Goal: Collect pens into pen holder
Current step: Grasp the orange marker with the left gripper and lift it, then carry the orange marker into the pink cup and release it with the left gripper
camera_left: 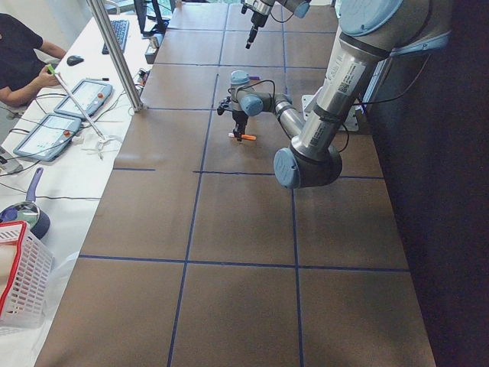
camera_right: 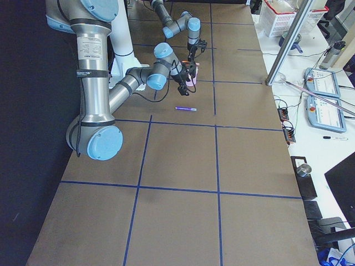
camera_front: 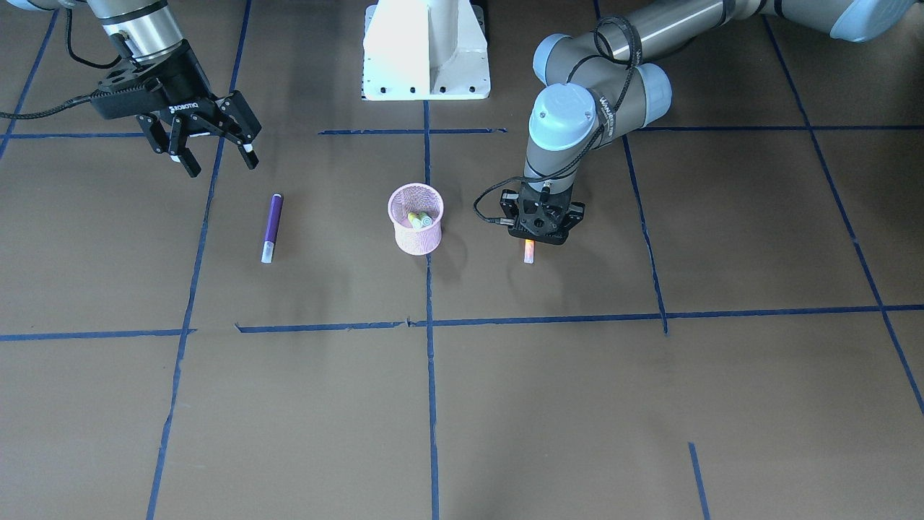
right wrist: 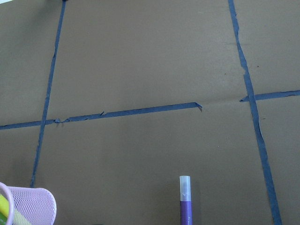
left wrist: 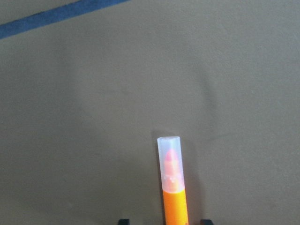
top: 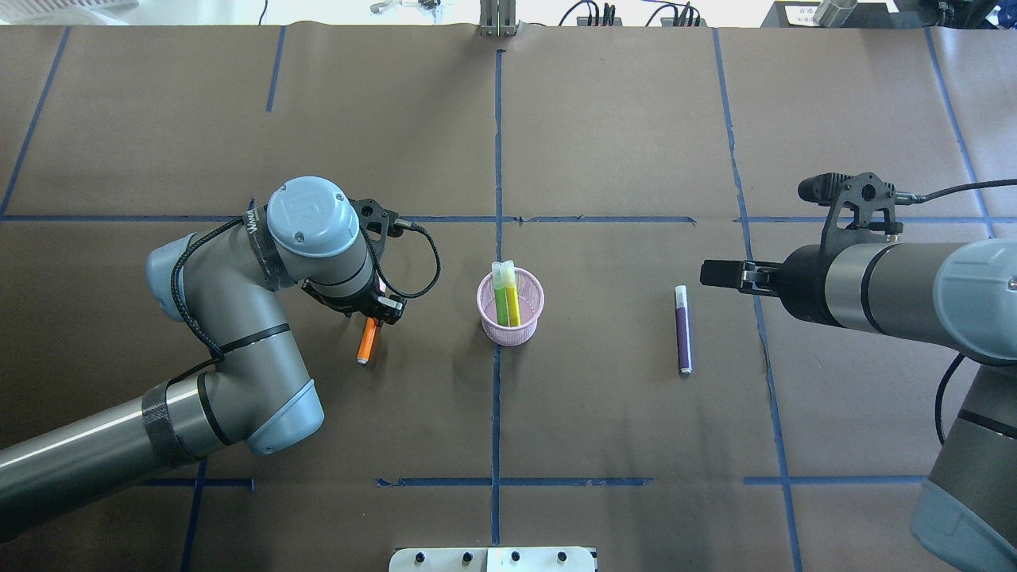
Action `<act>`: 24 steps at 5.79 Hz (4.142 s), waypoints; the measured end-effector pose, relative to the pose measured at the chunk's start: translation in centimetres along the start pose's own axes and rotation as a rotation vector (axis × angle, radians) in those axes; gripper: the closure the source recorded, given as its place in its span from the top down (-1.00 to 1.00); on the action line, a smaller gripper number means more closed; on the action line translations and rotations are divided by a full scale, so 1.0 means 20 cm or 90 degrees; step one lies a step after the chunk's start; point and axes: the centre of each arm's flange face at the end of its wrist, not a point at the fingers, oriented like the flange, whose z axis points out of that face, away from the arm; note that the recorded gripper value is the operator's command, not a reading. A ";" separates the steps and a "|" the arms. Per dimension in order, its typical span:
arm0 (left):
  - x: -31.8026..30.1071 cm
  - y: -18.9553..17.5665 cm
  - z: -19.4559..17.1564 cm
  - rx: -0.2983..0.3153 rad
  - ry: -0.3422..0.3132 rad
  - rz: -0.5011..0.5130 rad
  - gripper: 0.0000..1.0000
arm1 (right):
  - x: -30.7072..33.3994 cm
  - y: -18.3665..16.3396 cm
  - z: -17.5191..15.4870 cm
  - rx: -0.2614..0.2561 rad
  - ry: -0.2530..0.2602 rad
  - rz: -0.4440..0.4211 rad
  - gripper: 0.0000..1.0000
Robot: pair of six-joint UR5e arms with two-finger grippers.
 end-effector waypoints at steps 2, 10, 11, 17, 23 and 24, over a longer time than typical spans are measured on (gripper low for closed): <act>0.01 0.00 0.00 -0.001 0.000 0.000 -0.84 | 0.00 0.00 0.00 0.001 0.000 0.000 1.00; 0.45 0.01 -0.67 0.282 0.147 -0.113 -1.00 | 0.05 0.00 0.00 -0.015 0.007 -0.004 1.00; 0.61 0.11 -0.67 0.386 0.198 -0.129 -1.00 | 0.07 -0.03 -0.01 -0.033 0.003 -0.009 1.00; 0.78 0.27 -0.43 0.531 0.187 -0.157 0.47 | 0.10 -0.04 0.01 -0.048 0.008 -0.013 1.00; 0.63 0.17 -0.44 0.520 0.096 0.022 0.91 | 0.13 -0.02 0.35 -0.145 0.042 -0.052 0.99; 0.44 0.08 -0.39 0.470 0.051 0.060 0.87 | 0.08 -0.03 0.46 -0.181 0.062 -0.048 0.99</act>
